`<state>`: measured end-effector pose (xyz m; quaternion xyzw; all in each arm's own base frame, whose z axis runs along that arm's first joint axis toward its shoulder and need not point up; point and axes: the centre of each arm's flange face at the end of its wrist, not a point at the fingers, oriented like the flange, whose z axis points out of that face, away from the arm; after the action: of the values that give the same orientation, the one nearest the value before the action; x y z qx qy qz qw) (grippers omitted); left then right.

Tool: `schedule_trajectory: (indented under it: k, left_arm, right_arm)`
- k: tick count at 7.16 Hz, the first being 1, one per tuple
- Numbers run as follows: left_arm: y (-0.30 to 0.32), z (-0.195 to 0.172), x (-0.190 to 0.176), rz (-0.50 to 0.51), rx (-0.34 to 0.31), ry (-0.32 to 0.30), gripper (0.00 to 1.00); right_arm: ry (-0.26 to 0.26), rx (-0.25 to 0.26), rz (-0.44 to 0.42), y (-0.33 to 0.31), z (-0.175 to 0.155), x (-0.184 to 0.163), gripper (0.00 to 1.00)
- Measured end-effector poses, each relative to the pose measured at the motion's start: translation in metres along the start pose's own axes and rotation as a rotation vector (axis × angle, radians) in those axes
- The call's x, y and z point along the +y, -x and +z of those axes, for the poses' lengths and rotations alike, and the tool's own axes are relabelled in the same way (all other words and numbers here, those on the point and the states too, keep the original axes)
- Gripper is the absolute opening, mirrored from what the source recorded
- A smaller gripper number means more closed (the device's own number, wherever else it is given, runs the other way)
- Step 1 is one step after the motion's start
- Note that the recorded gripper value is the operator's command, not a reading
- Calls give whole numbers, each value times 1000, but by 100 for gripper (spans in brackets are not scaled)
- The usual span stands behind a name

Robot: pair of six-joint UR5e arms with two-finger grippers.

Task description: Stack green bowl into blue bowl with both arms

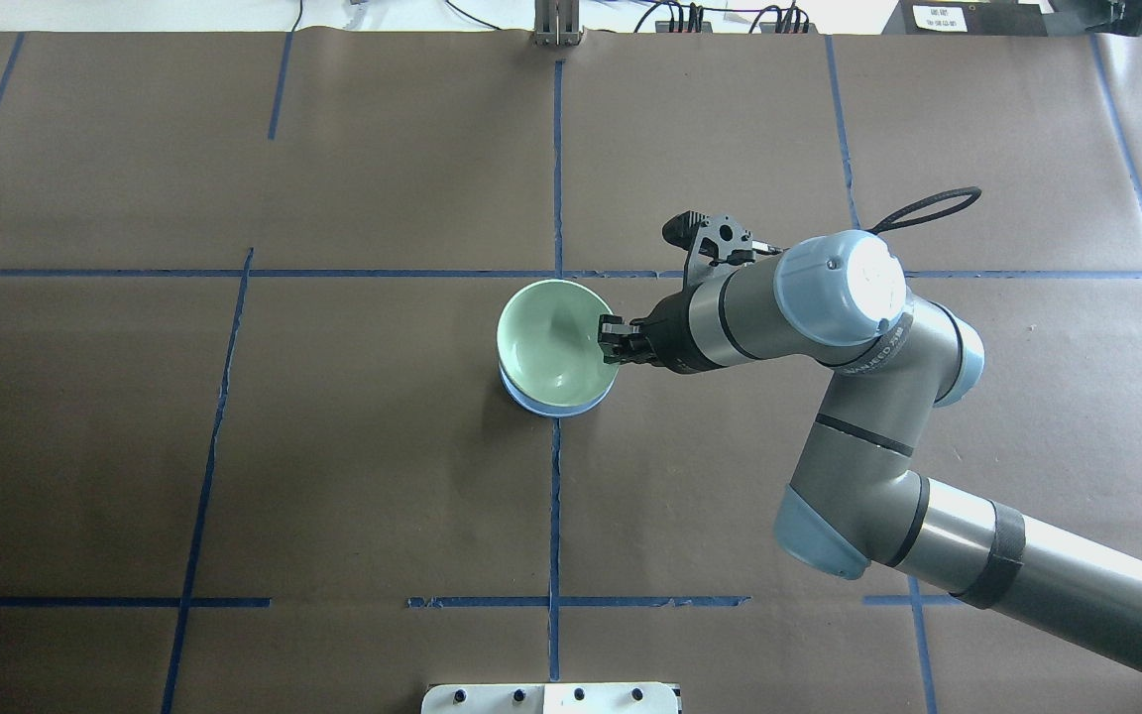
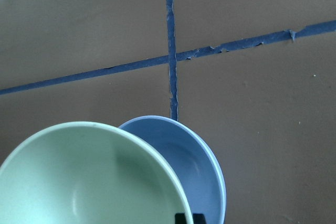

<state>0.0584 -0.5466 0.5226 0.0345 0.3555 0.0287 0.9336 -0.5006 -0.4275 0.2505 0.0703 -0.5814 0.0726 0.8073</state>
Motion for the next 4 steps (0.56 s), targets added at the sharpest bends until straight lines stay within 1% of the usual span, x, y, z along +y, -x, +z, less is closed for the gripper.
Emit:
schedule_trajectory:
  k: [2, 4]
  left_arm:
    - [1, -1, 0, -1, 1, -3, 100]
    - [3, -1, 1, -2, 1, -5, 100]
  right_arm:
    - [-34, 8, 0, -1, 5, -5, 100]
    - [-48, 10, 2, -3, 5, -7, 100]
